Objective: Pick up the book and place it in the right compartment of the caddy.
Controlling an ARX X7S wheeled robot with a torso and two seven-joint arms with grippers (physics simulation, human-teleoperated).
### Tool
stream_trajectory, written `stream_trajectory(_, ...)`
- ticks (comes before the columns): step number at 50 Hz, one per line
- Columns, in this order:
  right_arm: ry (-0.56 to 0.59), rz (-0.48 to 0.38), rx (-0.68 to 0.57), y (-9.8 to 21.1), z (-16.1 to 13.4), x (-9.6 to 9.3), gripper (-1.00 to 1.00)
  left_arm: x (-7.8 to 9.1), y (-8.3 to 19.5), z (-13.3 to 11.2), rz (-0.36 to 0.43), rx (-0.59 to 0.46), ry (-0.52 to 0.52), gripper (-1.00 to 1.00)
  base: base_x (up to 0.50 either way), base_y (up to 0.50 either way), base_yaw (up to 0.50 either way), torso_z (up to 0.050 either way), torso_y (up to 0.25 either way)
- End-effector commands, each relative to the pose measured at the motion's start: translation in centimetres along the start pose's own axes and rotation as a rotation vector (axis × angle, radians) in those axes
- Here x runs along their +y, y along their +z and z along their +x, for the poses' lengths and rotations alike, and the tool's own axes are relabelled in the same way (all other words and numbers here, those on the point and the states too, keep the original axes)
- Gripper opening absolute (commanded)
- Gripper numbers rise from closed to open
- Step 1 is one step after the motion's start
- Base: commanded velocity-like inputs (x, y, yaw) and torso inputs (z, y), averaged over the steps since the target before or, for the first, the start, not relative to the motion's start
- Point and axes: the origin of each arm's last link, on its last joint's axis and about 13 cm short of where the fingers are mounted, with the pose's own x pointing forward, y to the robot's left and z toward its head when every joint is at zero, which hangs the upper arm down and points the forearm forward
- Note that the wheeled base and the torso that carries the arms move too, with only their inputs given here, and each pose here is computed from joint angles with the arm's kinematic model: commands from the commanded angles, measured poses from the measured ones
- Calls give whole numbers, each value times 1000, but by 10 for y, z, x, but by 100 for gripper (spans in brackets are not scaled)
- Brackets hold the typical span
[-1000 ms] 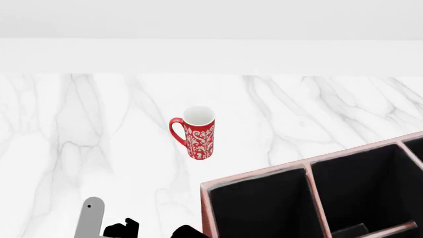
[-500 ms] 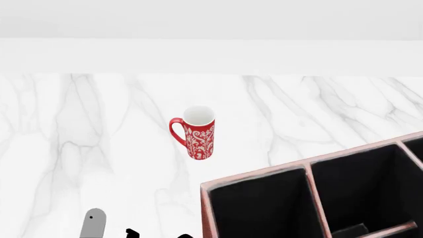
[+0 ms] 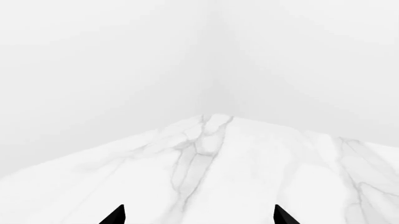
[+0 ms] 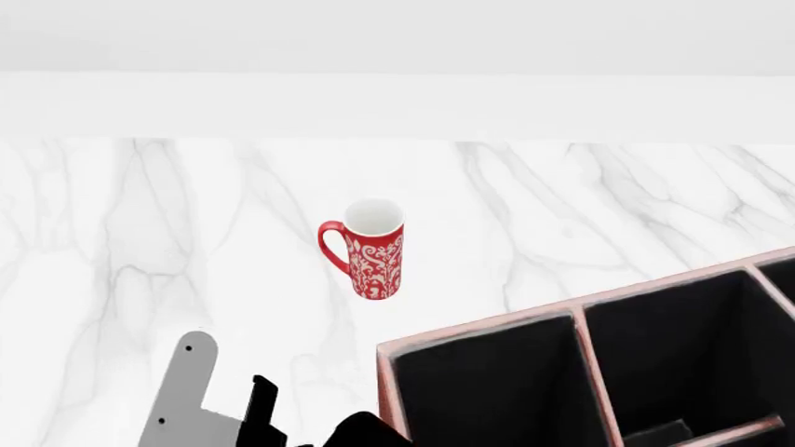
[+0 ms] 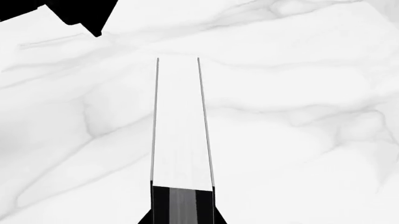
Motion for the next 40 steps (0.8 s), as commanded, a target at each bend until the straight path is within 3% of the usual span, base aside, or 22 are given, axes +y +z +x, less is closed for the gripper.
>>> stream_trajectory(1, -135, -14, -68, 26, -21, -3, -100, 0, 0, -1, -6, -2, -3, 100, 0, 0, 0, 0, 9)
stream_trajectory(14, -279, 8, -106, 51, -54, -13, -100, 2, 2, 0, -10, -9, -1, 100, 0, 0, 0, 0, 1)
stream_trajectory(21, -457, 90, -144, 78, -88, -31, -100, 2, 2, 0, -12, -11, -1, 100, 0, 0, 0, 0, 1)
stream_trajectory(32, -549, 113, -170, 92, -110, -36, -100, 1, -1, 0, -15, -6, -4, 100, 0, 0, 0, 0, 1)
stream_trajectory(40, -687, 196, -196, 97, -130, -43, -100, 2, -2, 0, -16, -4, -3, 100, 0, 0, 0, 0, 1)
